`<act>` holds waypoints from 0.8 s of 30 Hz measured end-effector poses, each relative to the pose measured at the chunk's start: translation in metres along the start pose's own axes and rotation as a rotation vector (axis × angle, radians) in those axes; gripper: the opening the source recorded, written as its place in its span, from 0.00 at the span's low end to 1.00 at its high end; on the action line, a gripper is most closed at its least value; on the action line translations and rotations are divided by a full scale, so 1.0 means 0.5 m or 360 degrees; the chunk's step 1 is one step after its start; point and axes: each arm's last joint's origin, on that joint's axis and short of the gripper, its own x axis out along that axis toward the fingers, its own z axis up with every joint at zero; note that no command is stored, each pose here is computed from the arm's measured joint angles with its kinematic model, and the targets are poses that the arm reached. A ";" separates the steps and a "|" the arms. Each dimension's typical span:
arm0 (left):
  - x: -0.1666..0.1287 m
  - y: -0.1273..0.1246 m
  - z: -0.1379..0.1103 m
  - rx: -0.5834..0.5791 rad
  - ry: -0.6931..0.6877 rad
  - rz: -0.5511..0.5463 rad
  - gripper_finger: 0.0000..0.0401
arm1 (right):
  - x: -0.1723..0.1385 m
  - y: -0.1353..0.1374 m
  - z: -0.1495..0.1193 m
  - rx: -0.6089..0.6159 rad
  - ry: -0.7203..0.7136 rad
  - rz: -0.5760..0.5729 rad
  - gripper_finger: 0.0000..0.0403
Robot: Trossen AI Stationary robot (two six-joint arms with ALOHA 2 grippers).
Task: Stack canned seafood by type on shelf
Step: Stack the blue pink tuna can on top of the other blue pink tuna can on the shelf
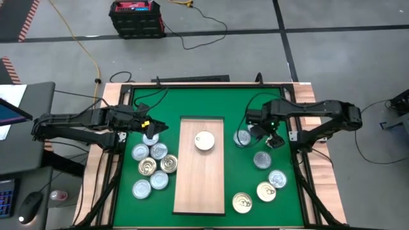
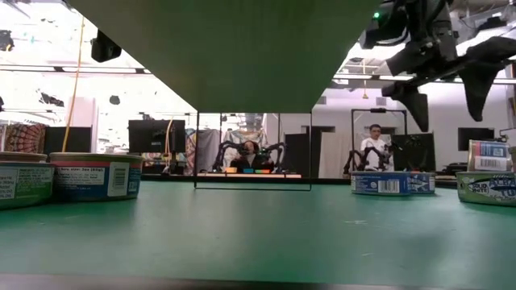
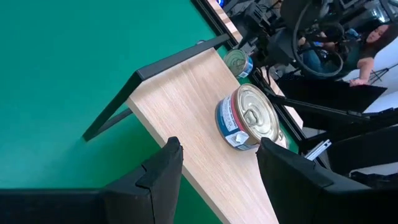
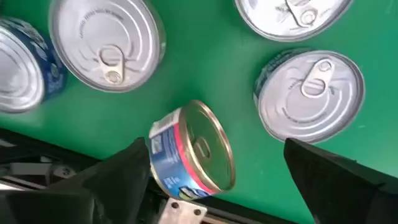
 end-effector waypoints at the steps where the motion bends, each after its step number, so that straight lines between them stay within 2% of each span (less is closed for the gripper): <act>1: 0.000 0.000 0.000 0.0008 -0.0005 0.0004 0.50 | 0.003 0.002 0.000 -0.0006 0.0014 0.0000 0.96; 5: 0.000 0.000 0.000 0.0035 -0.0006 0.0006 0.50 | 0.023 0.021 -0.008 0.0017 0.0130 0.0061 0.93; 8: 0.000 0.000 0.000 0.0049 -0.0006 0.0006 0.50 | 0.036 0.041 -0.006 -0.0038 0.0190 0.0071 0.93; 14: 0.000 0.001 0.001 0.0102 -0.0038 0.0035 0.50 | 0.073 0.074 0.003 -0.0229 0.0316 -0.0166 0.92; 18: 0.000 0.002 0.002 0.0165 -0.0063 0.0060 0.50 | 0.103 0.089 0.001 -0.0299 0.0347 -0.0201 0.91; 21: 0.000 0.003 0.004 0.0224 -0.0099 0.0098 0.50 | 0.123 0.097 0.001 -0.0329 0.0329 -0.0212 0.85; 24: 0.000 0.005 0.005 0.0263 -0.0137 0.0139 0.50 | 0.143 0.105 -0.001 -0.0401 0.0315 -0.0169 0.76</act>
